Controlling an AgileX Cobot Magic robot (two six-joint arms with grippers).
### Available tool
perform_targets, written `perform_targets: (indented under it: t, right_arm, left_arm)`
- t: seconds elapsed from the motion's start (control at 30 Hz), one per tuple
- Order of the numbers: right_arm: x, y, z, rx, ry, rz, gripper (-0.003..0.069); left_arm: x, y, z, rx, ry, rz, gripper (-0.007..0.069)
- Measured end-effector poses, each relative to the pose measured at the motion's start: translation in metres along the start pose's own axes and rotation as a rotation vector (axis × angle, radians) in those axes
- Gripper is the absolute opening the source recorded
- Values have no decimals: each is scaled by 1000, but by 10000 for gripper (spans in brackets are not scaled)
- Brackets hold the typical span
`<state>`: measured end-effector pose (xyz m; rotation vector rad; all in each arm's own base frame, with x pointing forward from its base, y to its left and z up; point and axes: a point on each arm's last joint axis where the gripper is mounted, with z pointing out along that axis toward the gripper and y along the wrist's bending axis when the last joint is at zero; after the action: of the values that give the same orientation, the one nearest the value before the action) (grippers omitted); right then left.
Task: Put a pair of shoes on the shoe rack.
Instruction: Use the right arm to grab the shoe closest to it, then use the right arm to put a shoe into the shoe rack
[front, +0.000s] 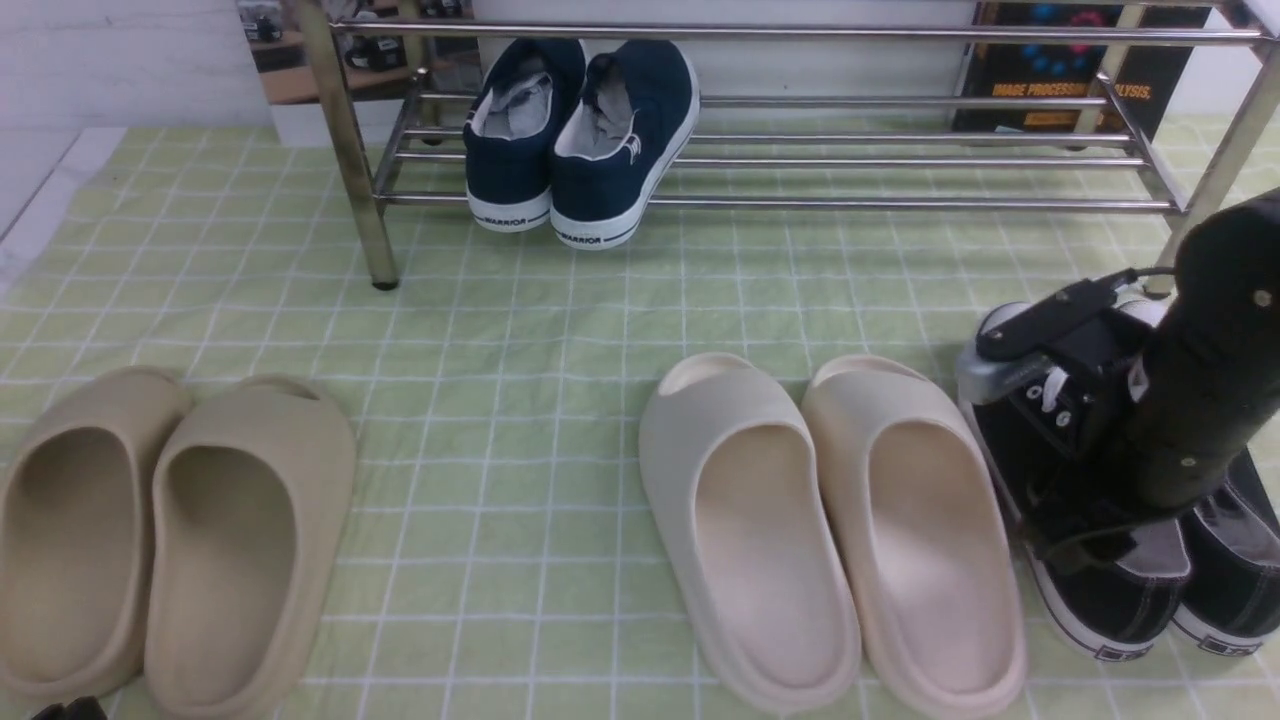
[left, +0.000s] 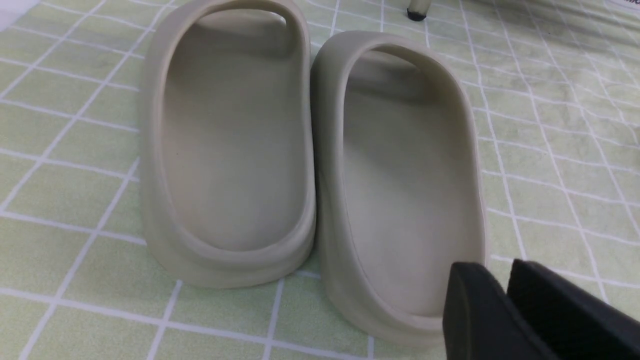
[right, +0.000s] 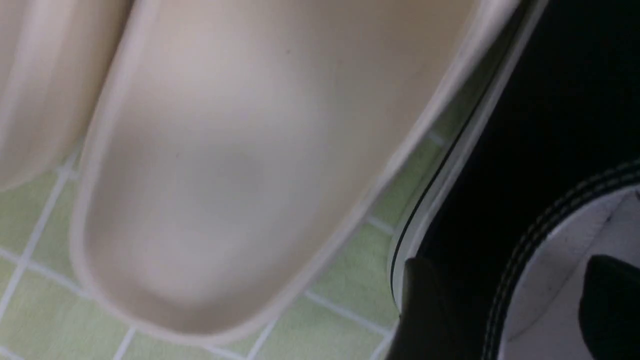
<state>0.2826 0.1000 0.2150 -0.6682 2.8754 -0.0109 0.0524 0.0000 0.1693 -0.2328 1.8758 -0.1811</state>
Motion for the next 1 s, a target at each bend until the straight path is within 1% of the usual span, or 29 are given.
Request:
perform_targets:
  t: [0.07, 0.13, 0.17, 0.27, 0.33, 0.43, 0.53, 0.57, 0.67, 0.77, 0.8, 0.9, 1.0]
  right_arm:
    - [-2, -1, 12, 10, 31, 37, 412]
    - [-2, -1, 19, 13, 54, 53, 347]
    - [-2, -1, 21, 12, 60, 56, 325]
    - [-3, 0, 21, 2, 66, 67, 85]
    - [-4, 0, 19, 2, 65, 68, 22]
    - [-5, -1, 6, 10, 71, 66, 15]
    - [-14, -4, -34, 18, 40, 62, 15]
    - [-15, -4, -37, 17, 36, 63, 15]
    - [-31, -7, -78, 27, -48, 34, 15]
    - [-45, -10, -101, 37, -131, 5, 15]
    - [-46, -10, -102, 38, -136, 5, 15]
    - [-67, -13, -108, 54, -187, -18, 15]
    - [-86, -16, -100, 67, -178, -22, 15]
  left_arm:
    - [0, 0, 0, 0, 0, 0, 114]
    - [0, 0, 0, 0, 0, 0, 117]
    - [0, 0, 0, 0, 0, 0, 117]
    - [0, 0, 0, 0, 0, 0, 124]
    - [0, 0, 0, 0, 0, 0, 125]
    - [0, 0, 0, 0, 0, 0, 127]
    - [0, 0, 0, 0, 0, 0, 131]
    - [0, 0, 0, 0, 0, 0, 131]
    - [0, 0, 0, 0, 0, 0, 133]
    - [0, 0, 0, 0, 1, 0, 132]
    - [0, 0, 0, 0, 1, 0, 132]
    - [0, 0, 0, 0, 1, 0, 133]
    - [0, 0, 0, 0, 1, 0, 133]
